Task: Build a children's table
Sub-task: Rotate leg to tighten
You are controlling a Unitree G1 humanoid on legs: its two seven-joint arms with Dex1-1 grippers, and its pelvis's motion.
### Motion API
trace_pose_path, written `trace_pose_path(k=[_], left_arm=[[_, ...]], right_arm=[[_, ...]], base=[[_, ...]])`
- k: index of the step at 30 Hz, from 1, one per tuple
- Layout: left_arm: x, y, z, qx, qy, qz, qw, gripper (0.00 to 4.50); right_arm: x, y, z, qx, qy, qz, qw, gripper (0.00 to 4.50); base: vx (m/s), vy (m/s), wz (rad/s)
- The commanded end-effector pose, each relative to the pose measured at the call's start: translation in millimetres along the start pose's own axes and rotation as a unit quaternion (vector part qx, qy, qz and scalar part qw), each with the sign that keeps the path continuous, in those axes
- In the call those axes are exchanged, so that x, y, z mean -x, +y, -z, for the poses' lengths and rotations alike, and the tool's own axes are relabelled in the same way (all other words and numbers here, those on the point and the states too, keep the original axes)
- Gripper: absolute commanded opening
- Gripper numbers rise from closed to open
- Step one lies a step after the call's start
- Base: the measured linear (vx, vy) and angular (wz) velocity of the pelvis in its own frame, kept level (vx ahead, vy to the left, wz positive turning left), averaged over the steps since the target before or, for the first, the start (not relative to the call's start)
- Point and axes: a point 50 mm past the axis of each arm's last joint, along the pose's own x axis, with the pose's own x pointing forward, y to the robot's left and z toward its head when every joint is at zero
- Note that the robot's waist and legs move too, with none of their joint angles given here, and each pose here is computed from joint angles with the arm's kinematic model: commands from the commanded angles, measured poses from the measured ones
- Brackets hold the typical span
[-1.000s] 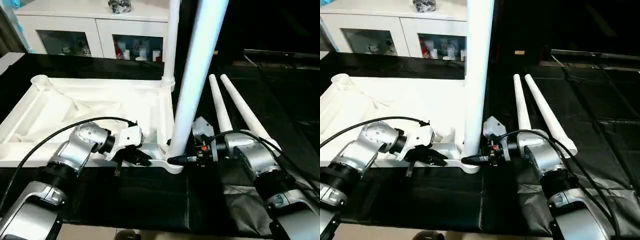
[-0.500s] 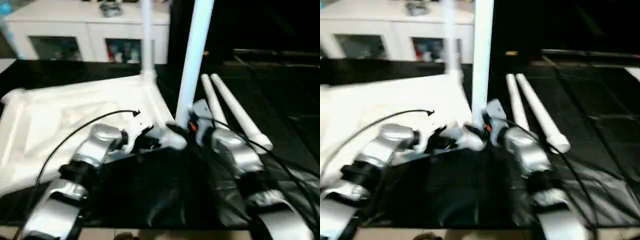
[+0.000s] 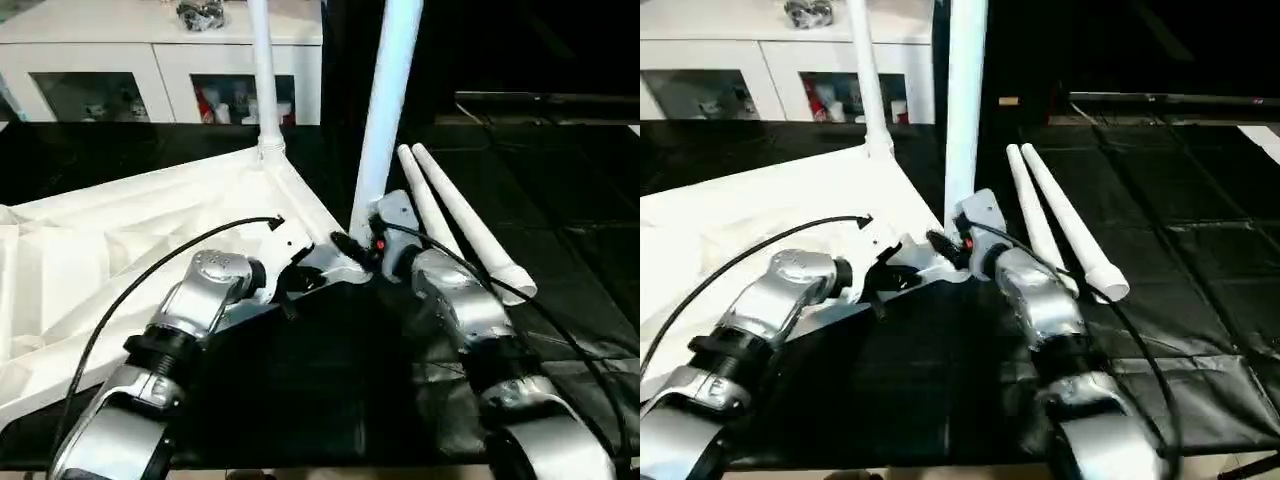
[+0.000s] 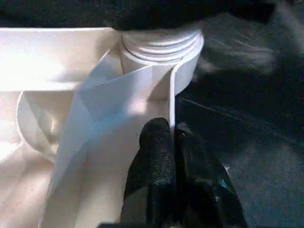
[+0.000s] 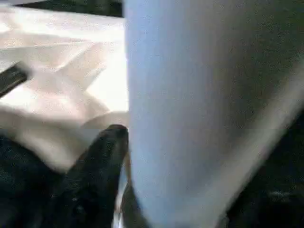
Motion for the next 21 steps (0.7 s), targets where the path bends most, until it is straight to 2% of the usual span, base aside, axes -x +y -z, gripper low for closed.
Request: trace_pose_path(k=[1, 2, 4, 8, 13, 17, 21], left_arm=[[10.4, 10.6, -14.7, -0.038, -0.029, -0.014, 0.999, 0.00], [14.5, 11.7, -11.6, -0.044, -0.025, -0.004, 0.999, 0.00], [17.1, 12.2, -9.9, -0.049, -0.024, 0.003, 0.998, 0.00], [32.6, 11.3, -1.7, -0.091, -0.006, 0.069, 0.993, 0.00], [40.0, 8.8, 1.0, -0.110, 0.007, 0.111, 0.988, 0.00], [46.0, 3.0, 3.7, -0.132, 0.022, 0.165, 0.977, 0.00], [45.7, -2.9, 6.1, -0.151, 0.033, 0.195, 0.969, 0.00]], right_arm=[[-0.3, 15.9, 12.6, -0.012, 0.021, -0.074, 0.997, 3.12], [5.3, 12.5, 12.3, -0.006, 0.020, -0.090, 0.996, 3.36], [8.8, 10.7, 11.7, 0.001, 0.020, -0.102, 0.995, 3.51], [29.4, -4.8, 5.4, 0.034, 0.020, -0.160, 0.986, 3.90], [39.8, -9.8, 1.6, 0.043, 0.030, -0.211, 0.976, 4.33], [46.5, -8.9, -1.3, 0.040, 0.052, -0.285, 0.956, 4.45], [44.2, -8.9, -0.1, 0.071, 0.070, -0.299, 0.949, 4.45]], base=[[0.000, 0.000, 0.00], [0.000, 0.000, 0.00], [0.000, 0.000, 0.00], [0.000, 0.000, 0.00], [0.000, 0.000, 0.00], [0.000, 0.000, 0.00], [0.000, 0.000, 0.00]])
